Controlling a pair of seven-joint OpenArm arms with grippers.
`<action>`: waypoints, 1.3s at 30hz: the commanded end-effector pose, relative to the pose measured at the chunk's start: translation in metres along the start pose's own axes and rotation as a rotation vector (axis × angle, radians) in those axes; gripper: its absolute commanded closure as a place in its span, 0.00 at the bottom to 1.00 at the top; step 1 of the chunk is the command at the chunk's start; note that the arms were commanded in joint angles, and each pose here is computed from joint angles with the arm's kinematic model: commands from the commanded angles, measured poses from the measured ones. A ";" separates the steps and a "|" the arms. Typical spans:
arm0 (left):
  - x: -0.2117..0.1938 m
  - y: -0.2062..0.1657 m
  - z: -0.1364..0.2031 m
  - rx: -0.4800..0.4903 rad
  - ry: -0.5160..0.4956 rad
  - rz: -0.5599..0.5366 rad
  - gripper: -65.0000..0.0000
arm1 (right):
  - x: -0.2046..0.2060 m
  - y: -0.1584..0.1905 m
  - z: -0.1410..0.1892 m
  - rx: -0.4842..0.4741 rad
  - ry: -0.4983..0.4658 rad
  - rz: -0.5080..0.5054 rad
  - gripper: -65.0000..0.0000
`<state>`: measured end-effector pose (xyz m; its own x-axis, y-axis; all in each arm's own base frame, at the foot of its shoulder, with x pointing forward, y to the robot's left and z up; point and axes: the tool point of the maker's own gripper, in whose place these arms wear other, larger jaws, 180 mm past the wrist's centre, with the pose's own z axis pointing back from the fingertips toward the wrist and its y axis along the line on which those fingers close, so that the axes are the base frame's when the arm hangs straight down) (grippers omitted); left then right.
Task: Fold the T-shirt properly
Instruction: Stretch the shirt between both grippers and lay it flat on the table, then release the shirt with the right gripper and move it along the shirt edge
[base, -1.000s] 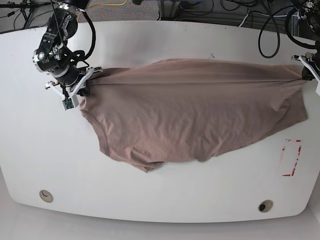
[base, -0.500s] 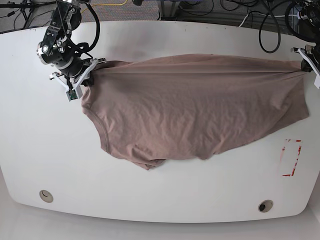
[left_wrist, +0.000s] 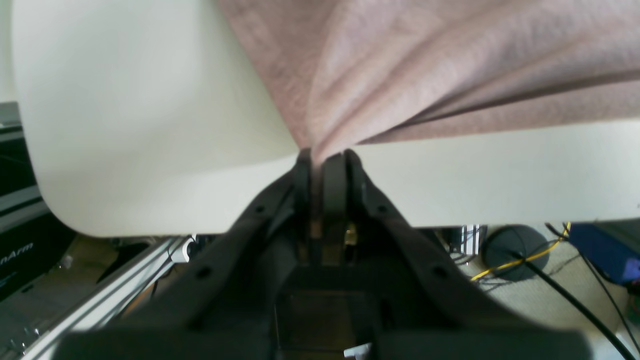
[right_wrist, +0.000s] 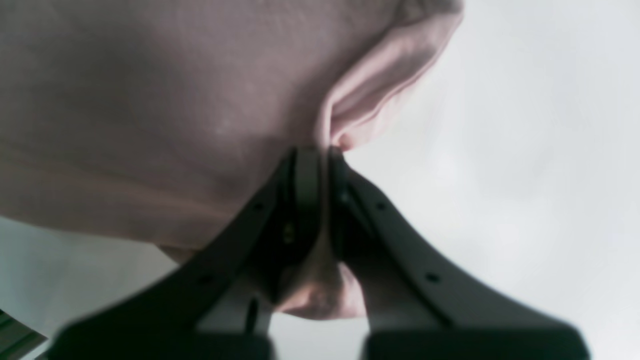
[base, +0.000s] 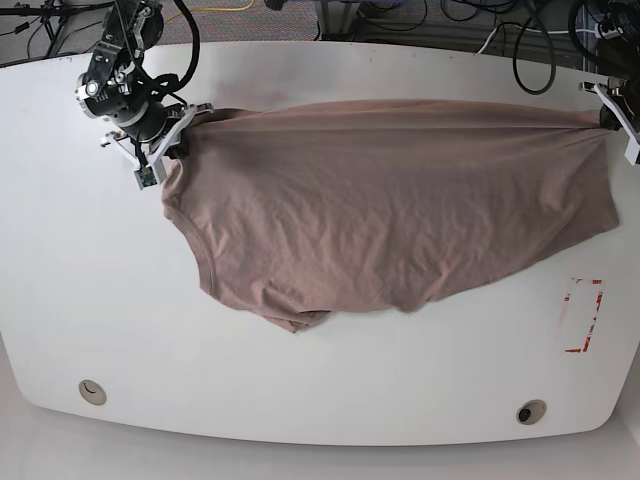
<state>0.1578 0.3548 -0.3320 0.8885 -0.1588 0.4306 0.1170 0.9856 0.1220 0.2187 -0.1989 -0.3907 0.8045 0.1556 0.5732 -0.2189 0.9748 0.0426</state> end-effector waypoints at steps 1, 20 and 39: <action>0.004 0.008 0.007 0.026 -0.010 -0.023 1.00 | 0.007 -0.003 0.005 -0.011 -0.030 0.007 0.99; -0.007 0.006 0.007 0.021 0.021 -0.025 1.00 | -0.003 -0.002 0.006 -0.010 -0.009 -0.004 0.99; -0.008 0.005 0.007 0.016 0.025 -0.028 0.77 | -0.002 -0.002 0.006 -0.011 -0.011 -0.004 0.65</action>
<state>0.1437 0.3550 -0.3382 0.9054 -0.1600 0.3932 0.1230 0.9854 0.1179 0.2064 -0.1993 -0.3973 0.8222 0.1521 0.5485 -0.2133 0.9757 0.0492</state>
